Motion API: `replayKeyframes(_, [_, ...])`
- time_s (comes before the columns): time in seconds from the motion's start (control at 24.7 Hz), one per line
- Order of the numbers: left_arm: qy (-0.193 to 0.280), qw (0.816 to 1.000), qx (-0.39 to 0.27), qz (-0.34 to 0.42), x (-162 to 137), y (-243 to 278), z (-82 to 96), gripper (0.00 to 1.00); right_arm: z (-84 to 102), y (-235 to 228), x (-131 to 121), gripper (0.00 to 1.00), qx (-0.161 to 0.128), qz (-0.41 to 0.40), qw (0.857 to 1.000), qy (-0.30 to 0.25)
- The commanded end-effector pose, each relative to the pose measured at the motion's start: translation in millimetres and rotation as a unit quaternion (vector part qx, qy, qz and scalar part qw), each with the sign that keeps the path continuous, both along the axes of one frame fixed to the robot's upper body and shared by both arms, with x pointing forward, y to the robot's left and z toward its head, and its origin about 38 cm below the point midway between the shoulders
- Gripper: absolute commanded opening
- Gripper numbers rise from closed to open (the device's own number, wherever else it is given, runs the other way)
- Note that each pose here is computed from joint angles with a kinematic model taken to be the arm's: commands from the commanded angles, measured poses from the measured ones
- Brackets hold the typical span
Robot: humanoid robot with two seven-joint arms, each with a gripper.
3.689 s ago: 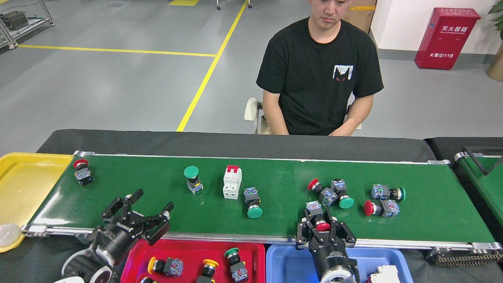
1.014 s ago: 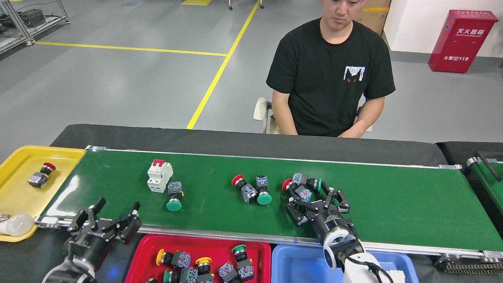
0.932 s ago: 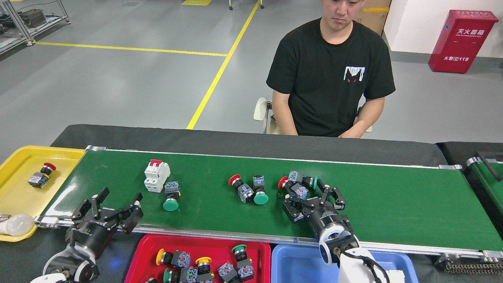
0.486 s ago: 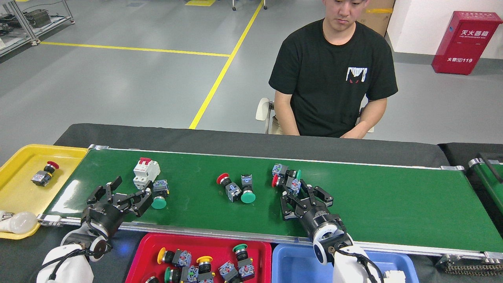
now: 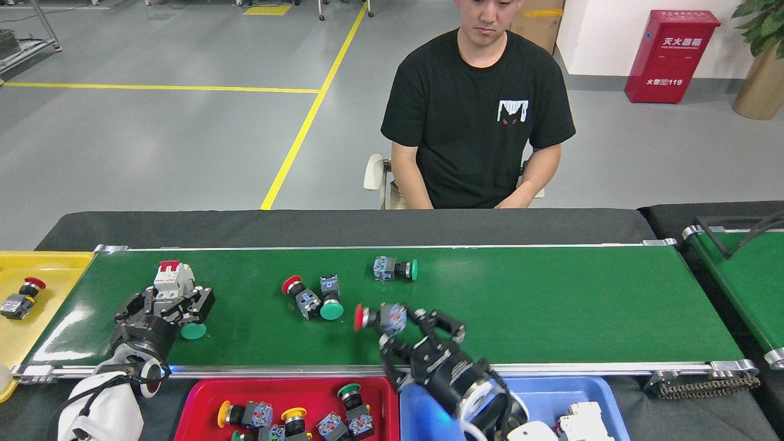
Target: Pick switch part from conveyor to tray
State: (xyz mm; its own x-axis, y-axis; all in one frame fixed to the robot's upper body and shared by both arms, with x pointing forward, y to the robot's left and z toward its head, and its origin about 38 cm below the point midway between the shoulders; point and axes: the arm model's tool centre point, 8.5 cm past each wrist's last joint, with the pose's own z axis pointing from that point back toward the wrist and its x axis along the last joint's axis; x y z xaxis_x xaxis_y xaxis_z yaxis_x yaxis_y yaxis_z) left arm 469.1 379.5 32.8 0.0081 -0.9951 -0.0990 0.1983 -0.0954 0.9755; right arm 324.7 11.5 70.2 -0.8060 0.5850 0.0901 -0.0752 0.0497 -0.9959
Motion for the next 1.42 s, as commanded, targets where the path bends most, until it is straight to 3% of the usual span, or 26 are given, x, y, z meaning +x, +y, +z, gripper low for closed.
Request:
replayKeyframes(0.0, [-0.022, 1.0, -0.005, -0.02, 4.7, -4.0, 11.4, 0.06, 12.6, 13.3, -7.0, 1.0, 0.014, 0.028, 0.999, -0.018])
replayKeyframes(0.24, [-0.123, 0.985, -0.013, -0.117, -8.9, -56.8, 67.2, 0.04, 30.6, 8.9, -6.3, 1.0, 0.029, 0.021, 0.999, -0.04])
replayKeyframes(0.32, [-0.142, 0.979, -0.018, -0.145, -32.0, -76.6, 74.2, 0.04, 43.0, -15.8, 7.1, 1.0, 0.036, -0.019, 0.998, -0.057])
replayKeyframes(0.41, [-0.139, 0.974, -0.023, -0.178, -60.5, -103.1, 77.7, 0.05, 45.9, -59.6, 22.5, 1.0, 0.048, -0.11, 0.991, -0.054])
replayKeyframes(0.53, [-0.136, 0.956, -0.055, -0.254, -104.2, -166.0, 77.0, 0.06, 47.3, -125.4, 34.2, 1.0, 0.056, -0.259, 0.963, -0.05])
replayKeyframes(0.57, [-0.131, 0.949, -0.063, -0.28, -120.7, -186.3, 76.0, 0.06, 43.9, -151.3, 33.2, 1.0, 0.055, -0.317, 0.946, -0.044])
replayKeyframes(0.69, [-0.091, 0.933, -0.077, -0.34, -155.9, -241.9, 60.0, 0.07, 29.2, -232.8, 21.4, 1.0, 0.023, -0.441, 0.896, -0.042])
replayKeyframes(0.77, [-0.077, 0.925, -0.071, -0.365, -168.6, -275.6, 52.3, 0.1, 17.0, -274.8, 4.0, 1.0, 0.005, -0.486, 0.873, -0.047])
replayKeyframes(0.85, [-0.062, 0.919, -0.07, -0.383, -188.8, -308.7, 42.7, 0.16, 6.0, -300.7, -13.5, 1.0, -0.007, -0.515, 0.856, -0.044])
replayKeyframes(0.97, [-0.048, 0.91, -0.069, -0.407, -204.3, -358.2, 47.2, 0.25, -3.1, -324.3, -28.3, 1.0, -0.021, -0.537, 0.843, -0.032])
replayKeyframes(1.01, [-0.037, 0.91, -0.066, -0.407, -205.7, -367.5, 48.1, 0.36, -4.2, -328.8, -30.0, 1.0, -0.017, -0.536, 0.844, -0.028])
replayKeyframes(1.09, [-0.029, 0.918, -0.065, -0.389, -207.6, -377.0, 49.3, 0.83, -2.5, -338.8, -29.3, 1.0, -0.006, -0.526, 0.85, -0.023])
replayKeyframes(1.14, [-0.031, 0.923, -0.068, -0.377, -208.3, -381.3, 50.7, 1.0, -0.9, -343.6, -29.0, 1.0, -0.003, -0.524, 0.852, -0.022])
replayKeyframes(1.38, [-0.026, 0.943, -0.087, -0.321, -197.1, -360.6, 46.2, 1.0, -1.6, -345.8, -29.8, 1.0, -0.002, -0.496, 0.868, -0.017])
